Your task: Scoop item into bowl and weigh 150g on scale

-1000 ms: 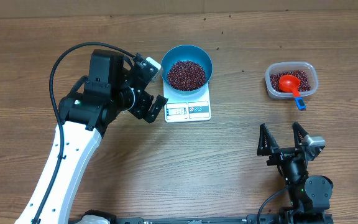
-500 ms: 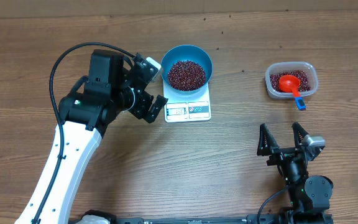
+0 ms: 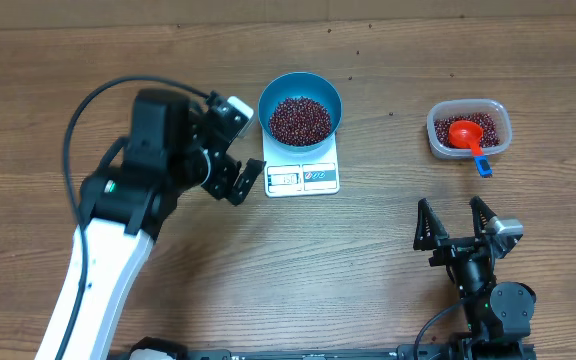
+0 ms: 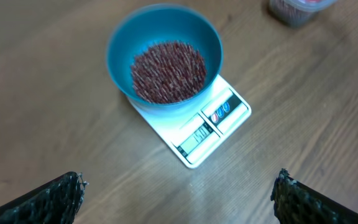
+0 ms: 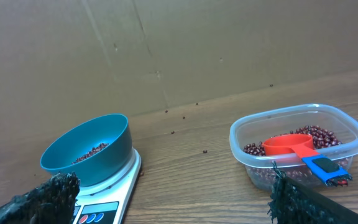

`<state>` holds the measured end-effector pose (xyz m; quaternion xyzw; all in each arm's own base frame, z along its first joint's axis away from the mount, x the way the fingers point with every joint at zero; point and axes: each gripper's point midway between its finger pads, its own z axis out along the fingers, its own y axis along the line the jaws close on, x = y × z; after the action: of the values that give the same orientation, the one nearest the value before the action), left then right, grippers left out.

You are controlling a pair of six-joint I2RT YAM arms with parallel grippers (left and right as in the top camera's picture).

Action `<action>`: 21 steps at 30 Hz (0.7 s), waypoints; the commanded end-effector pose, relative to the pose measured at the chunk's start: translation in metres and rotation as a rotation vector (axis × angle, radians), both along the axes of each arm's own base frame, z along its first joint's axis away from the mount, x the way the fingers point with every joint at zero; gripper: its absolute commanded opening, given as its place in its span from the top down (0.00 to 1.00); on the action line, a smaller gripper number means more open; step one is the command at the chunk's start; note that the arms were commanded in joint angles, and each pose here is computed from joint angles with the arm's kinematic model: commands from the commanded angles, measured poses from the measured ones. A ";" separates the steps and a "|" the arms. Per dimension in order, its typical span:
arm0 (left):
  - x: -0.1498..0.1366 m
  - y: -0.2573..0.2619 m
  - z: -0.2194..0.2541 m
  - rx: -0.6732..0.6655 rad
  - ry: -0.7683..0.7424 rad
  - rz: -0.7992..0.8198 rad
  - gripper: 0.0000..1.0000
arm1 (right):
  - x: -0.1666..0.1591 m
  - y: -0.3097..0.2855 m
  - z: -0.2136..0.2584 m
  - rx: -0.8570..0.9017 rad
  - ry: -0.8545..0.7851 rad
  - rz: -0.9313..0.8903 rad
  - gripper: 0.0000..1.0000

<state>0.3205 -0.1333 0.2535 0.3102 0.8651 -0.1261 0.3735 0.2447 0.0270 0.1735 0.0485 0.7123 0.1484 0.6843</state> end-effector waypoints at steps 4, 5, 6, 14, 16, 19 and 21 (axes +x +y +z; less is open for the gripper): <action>-0.017 0.027 0.018 -0.043 -0.171 0.085 0.01 | 0.000 0.002 -0.001 0.002 -0.005 0.008 0.00; -0.020 0.031 0.019 -0.056 -0.194 0.102 0.00 | 0.000 0.002 -0.001 0.002 -0.005 0.008 0.00; -0.022 0.035 0.018 -0.070 -0.218 0.123 0.01 | 0.000 0.002 -0.001 0.002 -0.005 0.008 0.00; -0.047 0.058 0.011 -0.121 -0.435 0.196 0.01 | 0.000 0.002 -0.001 0.002 -0.005 0.008 0.00; -0.053 0.063 0.008 -0.129 -0.492 0.210 0.01 | 0.000 0.002 -0.001 0.002 -0.005 0.008 0.00; -0.060 0.068 0.000 -0.138 -0.563 0.223 0.01 | 0.000 0.002 -0.001 0.002 -0.005 0.008 0.00; -0.063 0.070 -0.006 -0.143 -0.609 0.229 0.01 | 0.000 0.002 -0.001 0.002 -0.005 0.008 0.00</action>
<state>0.2610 -0.0681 0.2612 0.2186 0.7353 -0.0512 0.6395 0.2448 0.0270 0.1735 0.0485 0.7123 0.1481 0.6844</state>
